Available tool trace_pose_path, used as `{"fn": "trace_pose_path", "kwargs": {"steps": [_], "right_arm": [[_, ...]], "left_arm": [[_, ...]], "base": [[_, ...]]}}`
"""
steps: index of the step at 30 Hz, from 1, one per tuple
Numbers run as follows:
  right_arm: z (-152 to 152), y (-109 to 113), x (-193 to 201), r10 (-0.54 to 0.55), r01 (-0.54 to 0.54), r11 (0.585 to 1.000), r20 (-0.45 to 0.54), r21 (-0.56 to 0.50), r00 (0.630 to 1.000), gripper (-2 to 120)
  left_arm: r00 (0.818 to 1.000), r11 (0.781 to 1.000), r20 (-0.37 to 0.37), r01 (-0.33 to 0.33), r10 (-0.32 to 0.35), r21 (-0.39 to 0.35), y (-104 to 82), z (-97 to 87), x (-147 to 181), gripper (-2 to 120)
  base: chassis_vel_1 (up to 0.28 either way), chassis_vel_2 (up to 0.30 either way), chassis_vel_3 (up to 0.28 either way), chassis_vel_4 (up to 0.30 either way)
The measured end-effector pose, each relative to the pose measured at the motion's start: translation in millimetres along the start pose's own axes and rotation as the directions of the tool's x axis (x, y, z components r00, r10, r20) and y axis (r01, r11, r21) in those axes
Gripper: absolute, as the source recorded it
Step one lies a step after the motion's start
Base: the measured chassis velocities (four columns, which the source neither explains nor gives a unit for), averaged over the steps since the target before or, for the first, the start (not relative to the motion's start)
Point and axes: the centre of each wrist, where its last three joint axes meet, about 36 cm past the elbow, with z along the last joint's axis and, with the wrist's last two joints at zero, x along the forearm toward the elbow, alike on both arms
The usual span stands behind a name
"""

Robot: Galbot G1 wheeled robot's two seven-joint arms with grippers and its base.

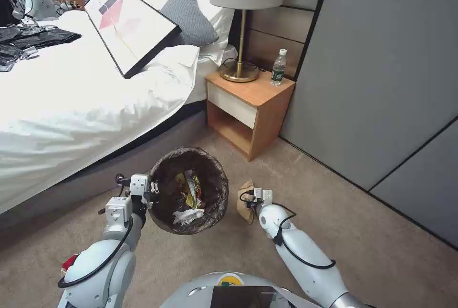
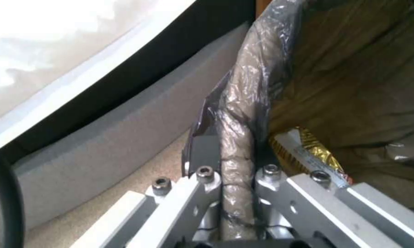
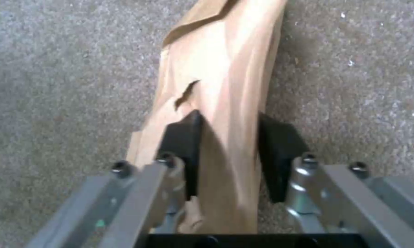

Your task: Pick up the trash bin, then pick up the garbage from the floor and place it into the trash bin.

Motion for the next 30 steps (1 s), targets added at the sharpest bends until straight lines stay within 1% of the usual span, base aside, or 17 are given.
{"fn": "trace_pose_path", "kwargs": {"steps": [2,3,4,6,8,15,18,21,22,24,25,27,28,29,30], "right_arm": [[0,0,0,-0.002,0.002,1.0,0.0,0.0,1.0,18],[1,0,-1,-0.002,0.002,1.0,0.0,0.001,1.0,11],[1,0,-1,-0.002,0.002,1.0,0.0,0.001,1.0,11],[2,0,-2,-0.002,0.002,1.0,-0.001,0.004,1.0,2],[2,1,-3,-0.001,0.001,1.0,-0.001,0.004,1.0,0],[2,2,-3,-0.002,0.002,1.0,0.004,0.011,1.0,0],[0,1,0,0.0,-0.001,1.0,0.023,0.022,1.0,0],[-14,-4,20,-0.015,0.011,0.999,0.092,0.044,0.996,0],[-14,-4,20,-0.015,0.011,0.999,0.092,0.044,0.996,0],[-23,-13,36,-0.025,0.013,0.997,0.154,0.078,0.988,0],[-23,-13,36,-0.025,0.013,0.997,0.154,0.078,0.988,0],[-35,-19,54,-0.037,0.013,0.994,0.225,0.109,0.974,0],[-45,-23,70,-0.048,0.014,0.992,0.268,0.127,0.962,0],[-45,-23,70,-0.048,0.014,0.992,0.268,0.127,0.962,0],[-55,-26,86,-0.058,0.015,0.99,0.302,0.142,0.951,0]], "left_arm": [[1.0,1.0,0.0,0.0,0.0,0.0,-0.1,0.1,0,2],[1.0,1.0,-0.001,0.0,0.0,0.0,-0.1,0.2,0,2],[1.0,1.0,-0.001,0.0,0.0,0.0,-0.1,0.2,0,2],[1.0,1.0,-0.002,-0.001,0.001,0.0,-0.1,0.5,0,2],[1.0,1.0,-0.002,-0.001,0.001,0.0,-0.1,0.6,0,2],[1.0,1.0,-0.002,0.0,0.0,0.0,-0.2,0.3,1,2],[1.0,1.0,-0.002,0.0,0.0,0.0,-0.4,0.2,1,2],[1.0,1.0,0.001,0.0,0.0,0.001,0.0,-0.4,2,2],[1.0,1.0,0.001,0.0,0.0,0.001,0.0,-0.4,2,2],[1.0,1.0,0.002,-0.003,0.003,0.003,0.1,-0.8,2,2],[1.0,1.0,0.002,-0.003,0.003,0.003,0.1,-0.8,2,2],[1.0,1.0,0.003,-0.003,0.003,0.002,0.2,-1.0,2,2],[1.0,1.0,0.003,-0.002,0.002,0.001,0.4,-1.1,2,2],[1.0,1.0,0.003,-0.002,0.002,0.001,0.4,-1.1,2,2],[1.0,1.0,0.003,-0.002,0.002,0.0,0.7,-1.2,2,2]], "base": [[0.0,0.0,0.0,0.0],[0.0,0.0,0.0,0.0],[0.0,0.0,0.0,0.0],[0.0,0.0,0.0,0.0],[0.0,0.0,0.0,0.0],[0.0,0.0,0.0,0.0],[0.0,0.0,0.0,0.0],[0.0,0.0,0.0,0.0],[0.0,0.0,0.0,0.0],[0.0,0.0,0.0,0.0],[0.0,0.0,0.0,0.0],[0.0,0.0,0.0,0.0],[0.0,0.0,0.0,0.0],[0.0,0.0,0.0,0.0],[0.0,0.0,0.0,0.0]]}}
